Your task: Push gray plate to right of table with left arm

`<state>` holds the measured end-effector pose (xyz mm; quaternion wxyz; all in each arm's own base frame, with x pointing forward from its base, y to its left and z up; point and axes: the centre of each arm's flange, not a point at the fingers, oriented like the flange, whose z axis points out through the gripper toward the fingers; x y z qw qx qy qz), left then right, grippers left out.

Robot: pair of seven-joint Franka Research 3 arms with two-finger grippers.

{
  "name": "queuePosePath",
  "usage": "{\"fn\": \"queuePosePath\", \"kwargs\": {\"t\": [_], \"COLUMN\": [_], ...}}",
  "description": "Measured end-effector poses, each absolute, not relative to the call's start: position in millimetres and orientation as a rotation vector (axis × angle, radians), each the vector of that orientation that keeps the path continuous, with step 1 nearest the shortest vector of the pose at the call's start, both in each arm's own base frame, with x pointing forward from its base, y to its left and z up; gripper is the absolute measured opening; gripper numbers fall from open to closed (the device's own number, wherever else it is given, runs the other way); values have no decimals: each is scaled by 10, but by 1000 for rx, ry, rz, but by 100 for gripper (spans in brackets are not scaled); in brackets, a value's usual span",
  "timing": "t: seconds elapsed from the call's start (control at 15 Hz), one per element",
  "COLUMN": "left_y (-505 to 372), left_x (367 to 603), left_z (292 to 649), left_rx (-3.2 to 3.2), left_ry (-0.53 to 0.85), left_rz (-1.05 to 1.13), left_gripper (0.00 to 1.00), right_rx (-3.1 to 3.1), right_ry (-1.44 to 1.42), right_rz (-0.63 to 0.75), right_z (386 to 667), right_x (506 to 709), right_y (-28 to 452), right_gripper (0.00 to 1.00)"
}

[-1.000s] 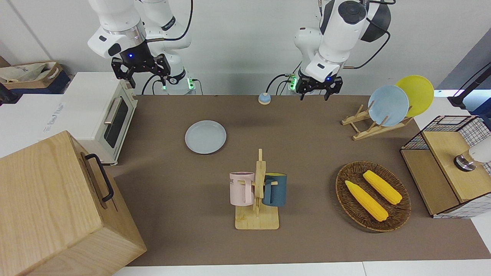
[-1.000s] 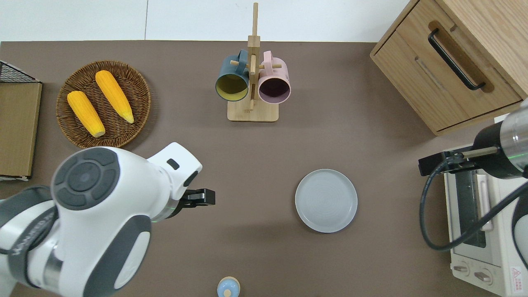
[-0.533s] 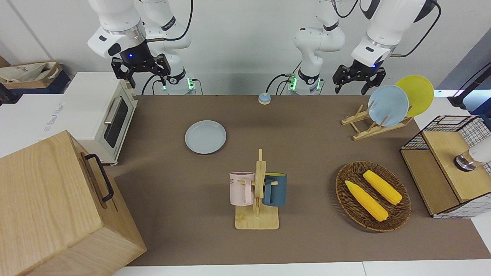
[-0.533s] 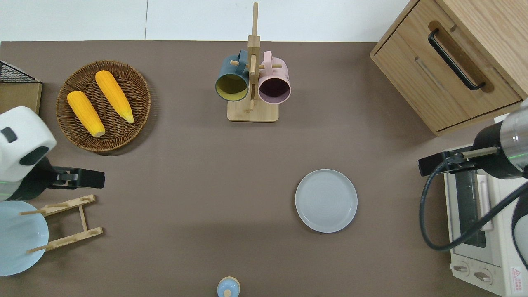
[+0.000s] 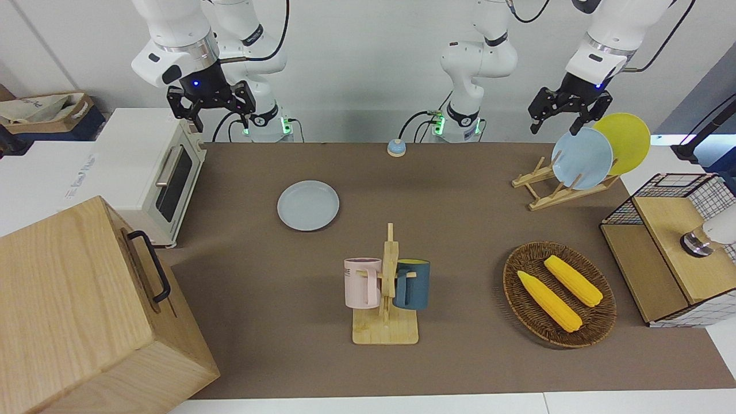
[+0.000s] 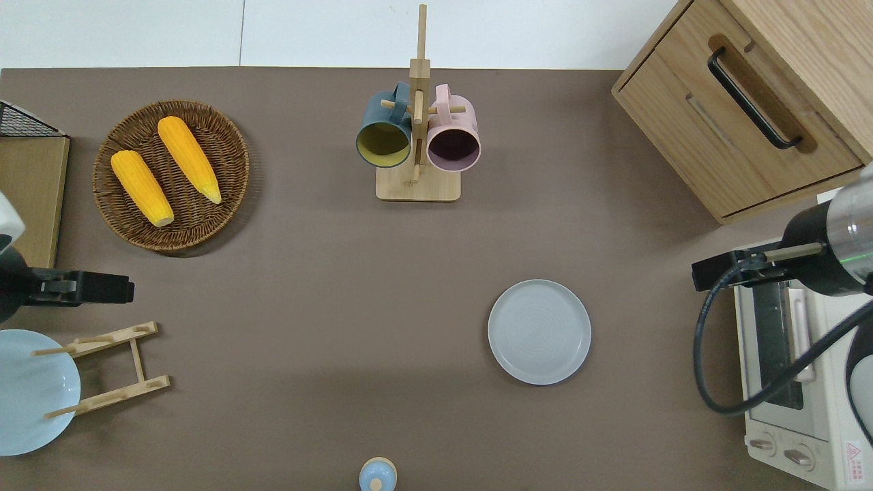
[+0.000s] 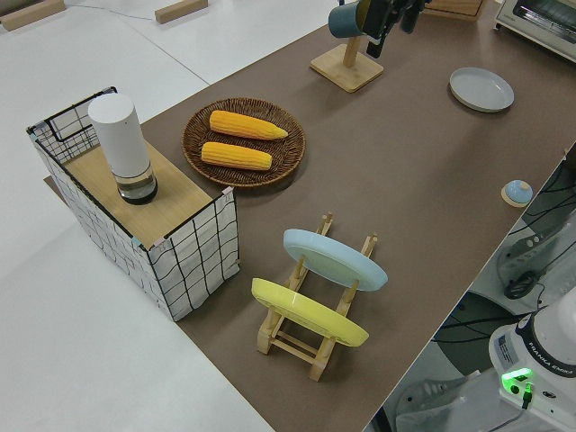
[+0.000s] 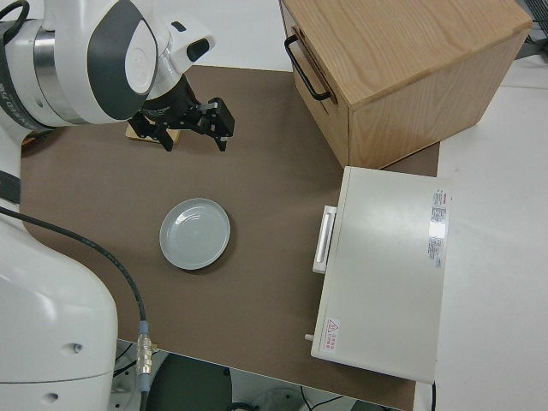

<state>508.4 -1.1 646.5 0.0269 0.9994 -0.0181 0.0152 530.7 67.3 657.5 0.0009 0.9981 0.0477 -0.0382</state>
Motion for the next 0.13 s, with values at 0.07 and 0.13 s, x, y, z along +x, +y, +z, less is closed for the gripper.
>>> {"fn": "queuePosePath", "kwargs": {"t": [0.07, 0.13], "left_y": [-7, -7], "left_x": [5085, 5085], "left_z": [6463, 6462], "left_rx": [3087, 3087], "left_ry": [-55, -55], "left_rz": [46, 45], "left_gripper": [100, 100], "right_rx": [3134, 3134], "right_ry": [150, 150], "right_rz": [-120, -120], "right_z": [6575, 6575], "right_x": [5307, 5307], "right_y": [672, 673], "right_gripper": [99, 99]}}
